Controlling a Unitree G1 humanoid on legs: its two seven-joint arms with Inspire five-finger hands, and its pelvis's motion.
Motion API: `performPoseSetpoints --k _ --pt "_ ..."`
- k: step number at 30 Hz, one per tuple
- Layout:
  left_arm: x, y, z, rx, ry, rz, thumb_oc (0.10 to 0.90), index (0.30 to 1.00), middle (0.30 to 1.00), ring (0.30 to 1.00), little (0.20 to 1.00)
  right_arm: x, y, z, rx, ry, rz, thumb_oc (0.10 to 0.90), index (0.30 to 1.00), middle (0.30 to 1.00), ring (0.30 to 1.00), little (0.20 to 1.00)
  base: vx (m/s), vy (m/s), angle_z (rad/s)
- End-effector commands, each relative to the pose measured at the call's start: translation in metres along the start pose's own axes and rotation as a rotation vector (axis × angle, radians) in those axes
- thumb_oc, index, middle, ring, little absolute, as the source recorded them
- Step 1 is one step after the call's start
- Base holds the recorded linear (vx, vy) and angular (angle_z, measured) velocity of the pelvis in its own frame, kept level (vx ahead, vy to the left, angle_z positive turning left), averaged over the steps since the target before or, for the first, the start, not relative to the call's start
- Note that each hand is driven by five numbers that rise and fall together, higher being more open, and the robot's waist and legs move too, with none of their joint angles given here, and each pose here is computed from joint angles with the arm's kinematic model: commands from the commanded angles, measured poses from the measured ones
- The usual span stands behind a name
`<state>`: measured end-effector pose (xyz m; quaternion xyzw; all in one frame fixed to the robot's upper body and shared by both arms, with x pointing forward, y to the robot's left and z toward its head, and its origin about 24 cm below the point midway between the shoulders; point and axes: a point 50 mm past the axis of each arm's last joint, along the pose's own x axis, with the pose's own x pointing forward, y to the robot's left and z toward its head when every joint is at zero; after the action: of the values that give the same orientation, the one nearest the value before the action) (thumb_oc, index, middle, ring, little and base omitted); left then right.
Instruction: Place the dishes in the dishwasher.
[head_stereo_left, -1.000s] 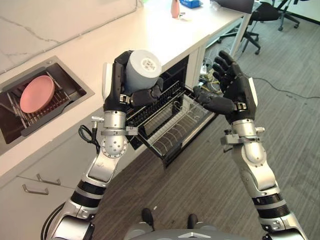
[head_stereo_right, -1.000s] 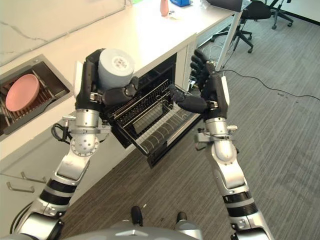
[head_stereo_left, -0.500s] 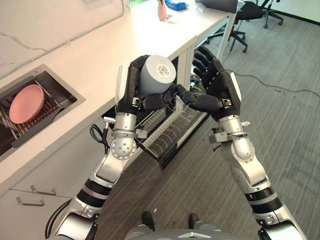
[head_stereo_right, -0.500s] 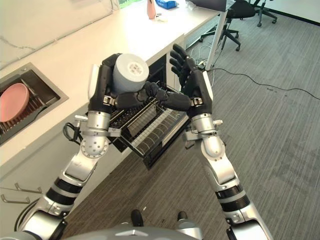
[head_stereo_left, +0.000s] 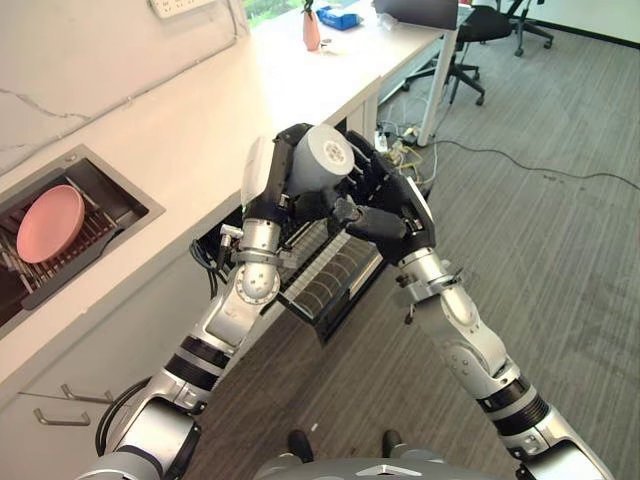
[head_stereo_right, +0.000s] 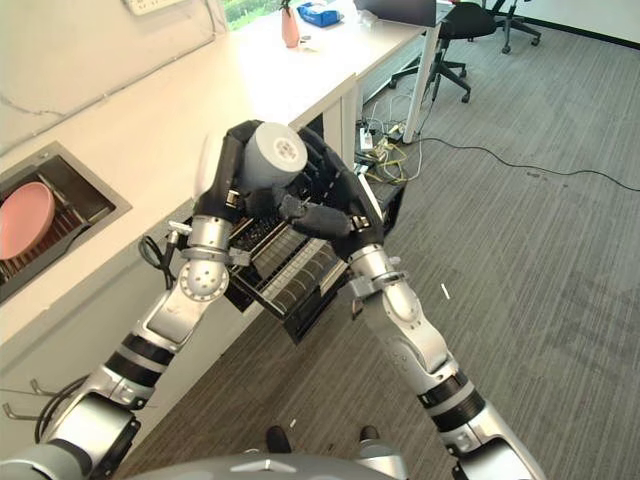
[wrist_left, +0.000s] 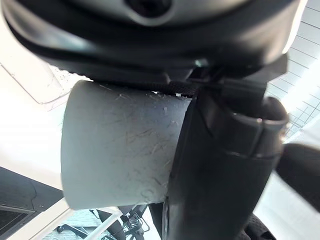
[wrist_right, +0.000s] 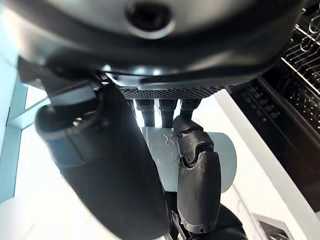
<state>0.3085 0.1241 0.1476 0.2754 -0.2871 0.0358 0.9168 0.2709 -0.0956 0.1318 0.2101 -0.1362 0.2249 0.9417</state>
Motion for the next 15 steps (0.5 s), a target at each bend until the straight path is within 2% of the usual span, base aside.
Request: performPoseSetpoints --k 1,6,12,15 --pt "0.029 -0.004 0.029 0.051 -0.191 -0.010 0.400 0.300 0.300 0.300 0.300 0.018 0.059 0.045 0.095 -0.267 0.326 0.800 0.900 0.900 0.900 0.900 0.00 0.000 0.00" --pt "0.027 -0.006 0.023 0.076 -0.171 -0.024 0.400 0.300 0.300 0.300 0.300 0.019 0.058 0.048 0.051 -0.278 0.327 0.800 0.900 0.900 0.900 0.900 0.00 0.000 0.00" --pt "0.026 -0.004 0.030 0.110 -0.217 -0.027 0.400 0.300 0.300 0.300 0.300 0.019 0.045 0.043 -0.006 -0.258 0.229 0.800 0.900 0.900 0.900 0.900 0.00 0.000 0.00" --pt "0.022 -0.011 0.037 0.146 -0.267 -0.071 0.400 0.300 0.300 0.300 0.300 0.023 0.043 0.038 -0.029 -0.242 0.184 0.800 0.900 0.900 0.900 0.900 0.00 0.000 0.00"
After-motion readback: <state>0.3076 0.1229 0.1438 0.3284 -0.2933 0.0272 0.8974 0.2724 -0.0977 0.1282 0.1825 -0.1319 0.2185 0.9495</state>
